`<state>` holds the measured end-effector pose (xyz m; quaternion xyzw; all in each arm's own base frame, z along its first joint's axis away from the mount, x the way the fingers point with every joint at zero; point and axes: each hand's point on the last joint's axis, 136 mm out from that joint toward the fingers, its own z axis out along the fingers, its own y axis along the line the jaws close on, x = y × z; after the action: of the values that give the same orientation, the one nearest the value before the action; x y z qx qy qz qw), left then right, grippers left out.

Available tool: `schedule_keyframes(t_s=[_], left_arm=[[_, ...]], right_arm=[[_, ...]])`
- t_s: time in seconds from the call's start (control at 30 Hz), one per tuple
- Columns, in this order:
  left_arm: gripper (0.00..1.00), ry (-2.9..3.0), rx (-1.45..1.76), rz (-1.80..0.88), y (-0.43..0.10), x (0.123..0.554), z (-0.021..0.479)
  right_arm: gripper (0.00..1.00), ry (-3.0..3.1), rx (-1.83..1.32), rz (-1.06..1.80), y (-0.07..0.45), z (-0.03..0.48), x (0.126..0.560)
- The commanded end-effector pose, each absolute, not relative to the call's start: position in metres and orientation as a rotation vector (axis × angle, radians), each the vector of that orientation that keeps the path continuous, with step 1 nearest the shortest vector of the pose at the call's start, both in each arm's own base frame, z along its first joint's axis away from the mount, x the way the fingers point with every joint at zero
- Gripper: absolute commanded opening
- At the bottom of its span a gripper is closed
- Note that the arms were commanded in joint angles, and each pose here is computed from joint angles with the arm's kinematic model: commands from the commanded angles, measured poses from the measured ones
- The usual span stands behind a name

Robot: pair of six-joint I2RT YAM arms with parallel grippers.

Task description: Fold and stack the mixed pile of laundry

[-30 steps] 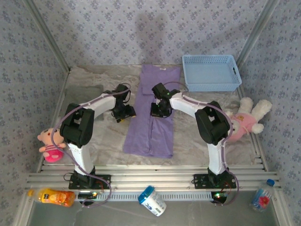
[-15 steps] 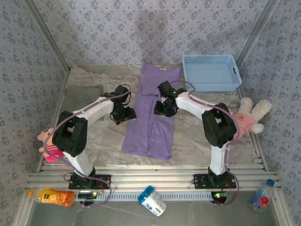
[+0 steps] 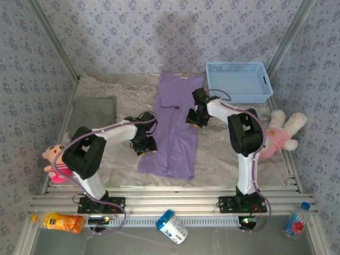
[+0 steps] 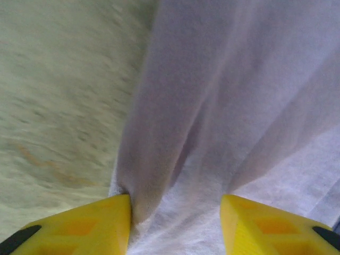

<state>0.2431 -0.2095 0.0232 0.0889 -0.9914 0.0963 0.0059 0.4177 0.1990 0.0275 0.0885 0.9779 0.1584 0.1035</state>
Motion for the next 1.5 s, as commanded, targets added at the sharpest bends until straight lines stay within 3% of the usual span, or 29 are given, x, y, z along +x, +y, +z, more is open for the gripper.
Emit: schedule_keyframes(t_s=[0.0, 0.2, 0.33, 0.47, 0.73, 1.0, 1.47], left_arm=[[0.46, -3.020, 0.238, 0.335, -0.224, 0.220, 0.016], [0.47, -2.978, 0.149, 0.410, -0.242, 0.204, 0.019], [0.59, -3.041, 0.123, 0.341, -0.228, 0.213, 0.037], [0.62, -3.094, 0.132, 0.363, -0.217, 0.222, 0.057], [0.62, -3.054, -0.005, 0.455, -0.208, 0.191, 0.068], [0.57, -2.973, -0.061, 0.479, -0.197, 0.148, 0.047], [0.52, -2.964, -0.093, 0.509, -0.212, 0.138, 0.026]], right_arm=[[0.37, 2.943, 0.335, 0.313, 0.170, 0.014, 0.408], [0.46, 2.897, 0.307, 0.298, 0.161, 0.035, 0.418], [0.58, 2.807, 0.254, 0.281, 0.165, 0.069, 0.419], [0.63, 2.790, 0.189, 0.233, 0.168, 0.092, 0.393], [0.63, 2.878, 0.184, 0.182, 0.157, 0.080, 0.300], [0.63, 2.967, 0.190, 0.201, 0.167, 0.058, 0.197], [0.57, 3.014, 0.210, 0.274, 0.183, 0.023, 0.147]])
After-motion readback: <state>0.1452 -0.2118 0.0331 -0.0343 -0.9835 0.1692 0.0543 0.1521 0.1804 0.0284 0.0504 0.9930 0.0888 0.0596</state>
